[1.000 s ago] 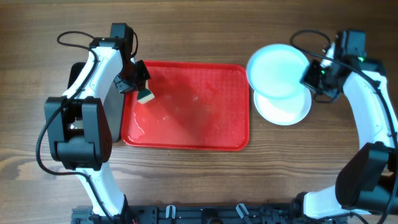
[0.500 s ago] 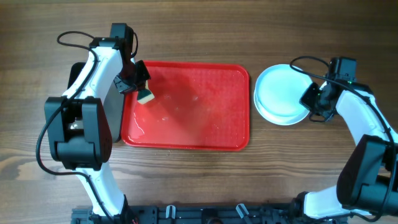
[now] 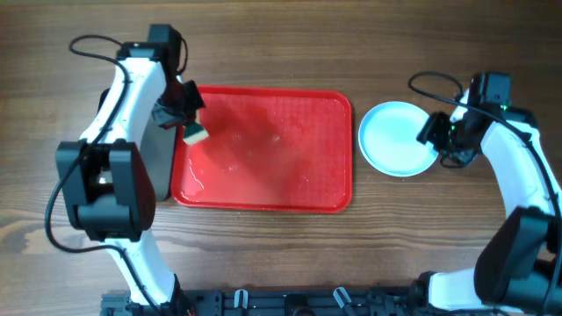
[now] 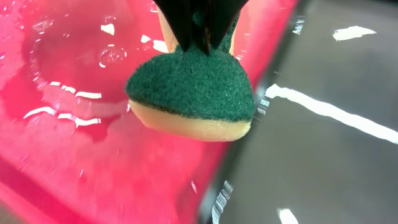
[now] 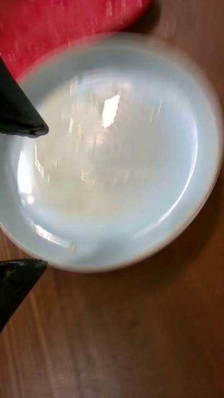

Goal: Clean dirty plates on tray and stack at the side

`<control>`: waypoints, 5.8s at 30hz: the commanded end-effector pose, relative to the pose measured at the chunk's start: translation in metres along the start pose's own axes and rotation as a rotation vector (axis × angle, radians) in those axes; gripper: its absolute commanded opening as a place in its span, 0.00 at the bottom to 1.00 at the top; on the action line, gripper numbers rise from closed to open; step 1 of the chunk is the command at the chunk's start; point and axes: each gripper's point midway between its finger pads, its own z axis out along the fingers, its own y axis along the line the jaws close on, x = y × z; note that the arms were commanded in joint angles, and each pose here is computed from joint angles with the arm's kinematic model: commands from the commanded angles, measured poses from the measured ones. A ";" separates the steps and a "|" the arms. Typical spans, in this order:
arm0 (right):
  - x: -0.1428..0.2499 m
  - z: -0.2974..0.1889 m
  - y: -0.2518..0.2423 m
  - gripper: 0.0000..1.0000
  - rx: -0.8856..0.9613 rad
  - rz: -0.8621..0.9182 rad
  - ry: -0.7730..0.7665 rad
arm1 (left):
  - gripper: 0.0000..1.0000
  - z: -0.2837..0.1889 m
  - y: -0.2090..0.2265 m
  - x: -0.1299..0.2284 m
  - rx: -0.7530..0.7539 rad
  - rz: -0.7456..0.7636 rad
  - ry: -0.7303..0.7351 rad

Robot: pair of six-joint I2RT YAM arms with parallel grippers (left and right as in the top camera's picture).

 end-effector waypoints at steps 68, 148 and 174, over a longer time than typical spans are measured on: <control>0.055 -0.269 0.087 1.00 -0.344 -0.463 -1.065 | 1.00 -0.138 0.049 -0.017 0.124 0.074 -0.325; 0.099 -0.109 0.052 1.00 -0.485 -0.434 -1.176 | 1.00 -0.135 0.056 0.127 0.560 0.271 -1.459; 0.099 -0.109 0.052 1.00 -0.485 -0.434 -1.176 | 1.00 -0.096 0.061 0.134 0.496 0.303 -1.380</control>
